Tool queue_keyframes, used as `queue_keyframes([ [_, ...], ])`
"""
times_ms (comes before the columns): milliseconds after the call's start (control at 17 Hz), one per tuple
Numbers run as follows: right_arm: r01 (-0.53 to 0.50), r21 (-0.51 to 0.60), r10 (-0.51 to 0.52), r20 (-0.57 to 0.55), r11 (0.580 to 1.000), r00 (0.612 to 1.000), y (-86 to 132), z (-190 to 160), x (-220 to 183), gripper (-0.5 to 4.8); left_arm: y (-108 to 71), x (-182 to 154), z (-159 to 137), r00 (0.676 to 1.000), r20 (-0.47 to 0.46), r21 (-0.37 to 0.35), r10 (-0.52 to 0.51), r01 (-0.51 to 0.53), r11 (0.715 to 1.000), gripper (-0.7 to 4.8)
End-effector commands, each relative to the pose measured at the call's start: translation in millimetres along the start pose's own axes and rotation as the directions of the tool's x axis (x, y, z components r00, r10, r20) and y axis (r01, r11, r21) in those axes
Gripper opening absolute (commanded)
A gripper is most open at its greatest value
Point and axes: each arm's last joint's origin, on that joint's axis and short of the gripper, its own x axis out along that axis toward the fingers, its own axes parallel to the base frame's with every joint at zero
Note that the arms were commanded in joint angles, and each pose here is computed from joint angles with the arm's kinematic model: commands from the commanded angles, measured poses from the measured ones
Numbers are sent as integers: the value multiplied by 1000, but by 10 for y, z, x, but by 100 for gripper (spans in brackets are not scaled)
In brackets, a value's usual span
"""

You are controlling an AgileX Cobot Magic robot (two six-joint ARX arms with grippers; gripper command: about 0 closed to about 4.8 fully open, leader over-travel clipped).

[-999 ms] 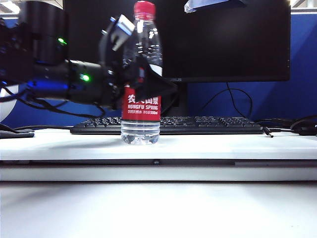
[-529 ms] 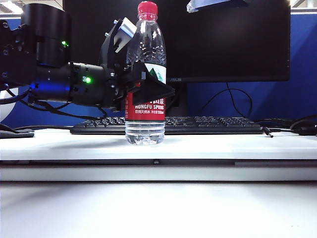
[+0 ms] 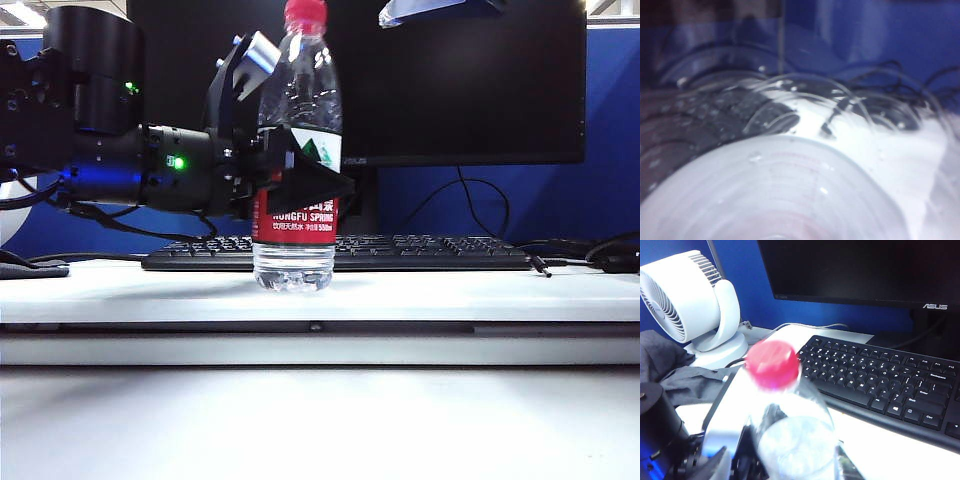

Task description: Unscrew the cap from the plastic bottle on the table.

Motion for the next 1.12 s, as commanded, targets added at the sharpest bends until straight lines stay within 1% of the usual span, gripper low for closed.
queue_keyframes([
  [59, -4, 56, 3, 28, 998, 1000, 12, 42, 8, 270, -23, 24, 27, 1000, 11, 102, -16, 14, 995, 247],
  [118, -3, 57, 2, 22, 998, 1000, 13, 31, 18, 275, -23, 24, 16, 1000, 2, 108, -16, 16, 994, 246],
  [294, -1, 55, 0, 15, 998, 1000, 13, 22, 22, 285, -24, 23, -9, 1000, -22, 89, -13, 15, 996, 246],
  [412, -1, 55, 0, 15, 998, 1000, 13, 22, 22, 285, -23, 24, -12, 1000, -24, 55, -11, 12, 998, 247],
  [588, -1, 55, 0, 15, 998, 1000, 13, 22, 22, 285, -15, 24, -10, 1000, -25, 53, 16, -15, 998, 248],
  [647, -1, 55, 0, 15, 998, 1000, 13, 22, 22, 285, -15, 24, -9, 1000, -24, 53, 16, -15, 998, 268],
  [705, -1, 54, 0, 12, 999, 1000, 13, 20, 22, 285, -15, 24, -8, 1000, -24, 53, 17, -16, 998, 329],
  [764, 0, 53, -1, 8, 999, 1000, 12, 15, 22, 285, -10, 24, -8, 999, -25, 53, 34, -33, 998, 368],
  [882, -1, 51, 1, -3, 999, 1000, 13, 4, 21, 285, -8, 23, 0, 999, -17, 58, 36, -35, 998, 372],
  [941, 1, 49, 0, -10, 999, 1000, 13, -3, 21, 285, -3, 24, 10, 999, -9, 63, 49, -48, 997, 372],
  [999, 2, 51, -2, -15, 999, 1000, 11, -7, 21, 285, 8, 26, 22, 996, -2, 64, 85, -85, 994, 372],
  [1117, 2, 51, -1, -15, 999, 1000, 12, -8, 21, 285, 15, 27, 26, 995, -1, 66, 102, -102, 993, 371],
])
